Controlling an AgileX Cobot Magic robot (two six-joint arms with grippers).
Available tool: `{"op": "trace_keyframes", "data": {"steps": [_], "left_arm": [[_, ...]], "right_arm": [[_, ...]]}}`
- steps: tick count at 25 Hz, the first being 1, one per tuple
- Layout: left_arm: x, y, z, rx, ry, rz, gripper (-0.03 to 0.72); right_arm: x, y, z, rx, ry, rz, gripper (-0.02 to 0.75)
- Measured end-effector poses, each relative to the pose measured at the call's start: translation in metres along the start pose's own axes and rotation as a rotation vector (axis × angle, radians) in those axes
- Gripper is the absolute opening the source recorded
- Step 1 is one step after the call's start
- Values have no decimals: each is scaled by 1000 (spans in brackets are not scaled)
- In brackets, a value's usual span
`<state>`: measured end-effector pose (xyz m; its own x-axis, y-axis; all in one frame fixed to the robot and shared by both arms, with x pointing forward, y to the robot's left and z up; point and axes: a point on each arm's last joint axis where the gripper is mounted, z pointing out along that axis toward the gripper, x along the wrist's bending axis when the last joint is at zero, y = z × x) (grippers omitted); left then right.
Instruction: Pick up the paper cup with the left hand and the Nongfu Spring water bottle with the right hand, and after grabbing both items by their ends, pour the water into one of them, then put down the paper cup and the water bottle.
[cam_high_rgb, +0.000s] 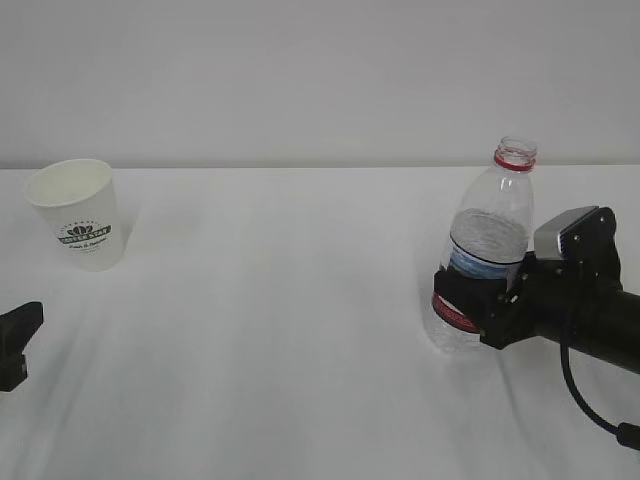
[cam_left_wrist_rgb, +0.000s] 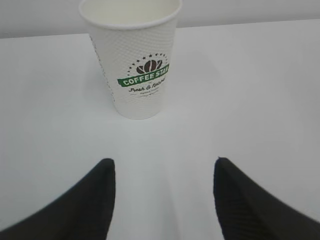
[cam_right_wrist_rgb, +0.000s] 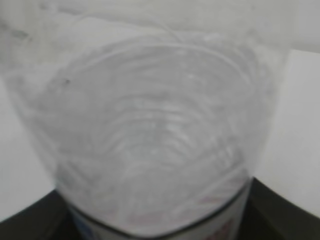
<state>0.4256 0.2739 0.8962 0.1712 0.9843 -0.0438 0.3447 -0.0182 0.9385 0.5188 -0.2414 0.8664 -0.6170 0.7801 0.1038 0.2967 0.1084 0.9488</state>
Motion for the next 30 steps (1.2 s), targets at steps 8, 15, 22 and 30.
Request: {"op": "trace_keyframes", "data": {"steps": [8, 15, 22, 30], "left_arm": [[0, 0, 0, 0, 0, 0, 451], [0, 0, 0, 0, -1, 1, 451], [-1, 0, 0, 0, -9, 4, 451], [-3, 0, 0, 2, -32, 14, 451]], "right_arm": [[-1, 0, -1, -1, -27, 14, 485], [3, 8, -14, 18, -71, 4, 485], [6, 21, -22, 9, -91, -33, 485], [5, 36, -29, 4, -128, -69, 484]]}}
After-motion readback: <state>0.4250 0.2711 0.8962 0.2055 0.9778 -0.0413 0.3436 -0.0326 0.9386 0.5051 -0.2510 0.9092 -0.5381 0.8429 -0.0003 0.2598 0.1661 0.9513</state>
